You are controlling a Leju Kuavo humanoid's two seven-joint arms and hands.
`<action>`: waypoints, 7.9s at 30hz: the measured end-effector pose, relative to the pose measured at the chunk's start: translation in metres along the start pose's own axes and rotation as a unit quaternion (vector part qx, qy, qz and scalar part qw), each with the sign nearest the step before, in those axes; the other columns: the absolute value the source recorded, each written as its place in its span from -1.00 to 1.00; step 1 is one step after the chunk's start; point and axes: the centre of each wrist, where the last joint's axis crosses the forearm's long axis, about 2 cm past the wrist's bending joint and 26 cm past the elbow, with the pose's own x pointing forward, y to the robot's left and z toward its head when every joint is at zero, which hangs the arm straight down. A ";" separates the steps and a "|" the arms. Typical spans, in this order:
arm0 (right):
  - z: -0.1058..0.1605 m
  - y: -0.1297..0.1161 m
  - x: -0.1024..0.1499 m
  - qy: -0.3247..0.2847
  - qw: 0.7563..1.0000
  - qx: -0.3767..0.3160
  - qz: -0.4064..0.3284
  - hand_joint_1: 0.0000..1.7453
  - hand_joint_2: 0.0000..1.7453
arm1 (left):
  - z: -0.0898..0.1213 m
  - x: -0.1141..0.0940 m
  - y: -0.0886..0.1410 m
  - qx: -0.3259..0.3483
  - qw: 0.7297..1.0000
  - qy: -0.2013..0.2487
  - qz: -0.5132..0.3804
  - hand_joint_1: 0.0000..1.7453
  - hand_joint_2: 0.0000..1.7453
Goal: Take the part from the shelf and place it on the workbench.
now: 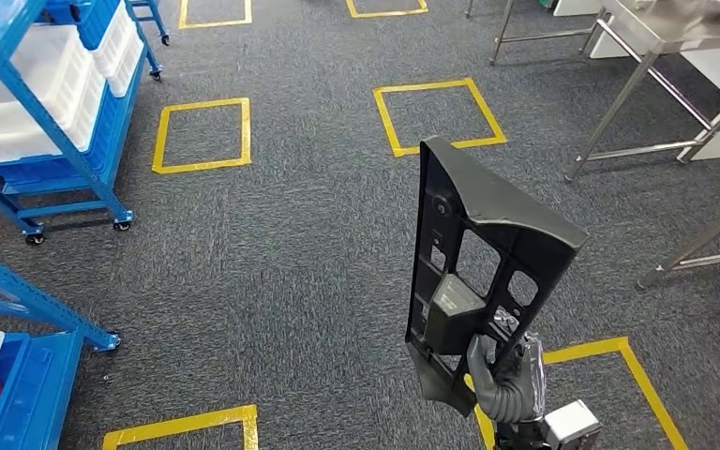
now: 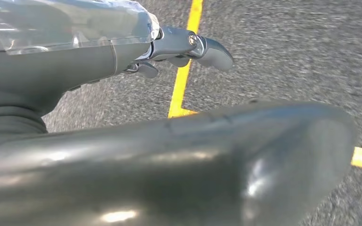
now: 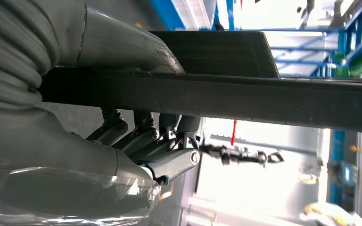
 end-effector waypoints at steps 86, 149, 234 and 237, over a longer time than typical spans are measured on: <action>0.017 -0.051 0.034 -0.007 0.982 -0.116 0.151 1.00 1.00 | -0.017 0.021 0.020 -0.057 0.991 -0.014 -0.118 -1.00 -1.00; -0.169 -0.102 0.015 -0.046 0.925 -0.103 0.364 1.00 1.00 | -0.017 0.023 0.018 -0.091 0.989 -0.035 -0.111 -1.00 -1.00; -0.351 -0.061 0.027 0.079 0.877 0.095 0.464 1.00 1.00 | -0.018 0.022 0.019 -0.102 0.989 -0.020 -0.106 -1.00 -1.00; -0.353 -0.061 0.029 0.078 0.876 0.093 0.467 1.00 1.00 | -0.018 0.023 0.018 -0.102 0.989 -0.021 -0.105 -1.00 -1.00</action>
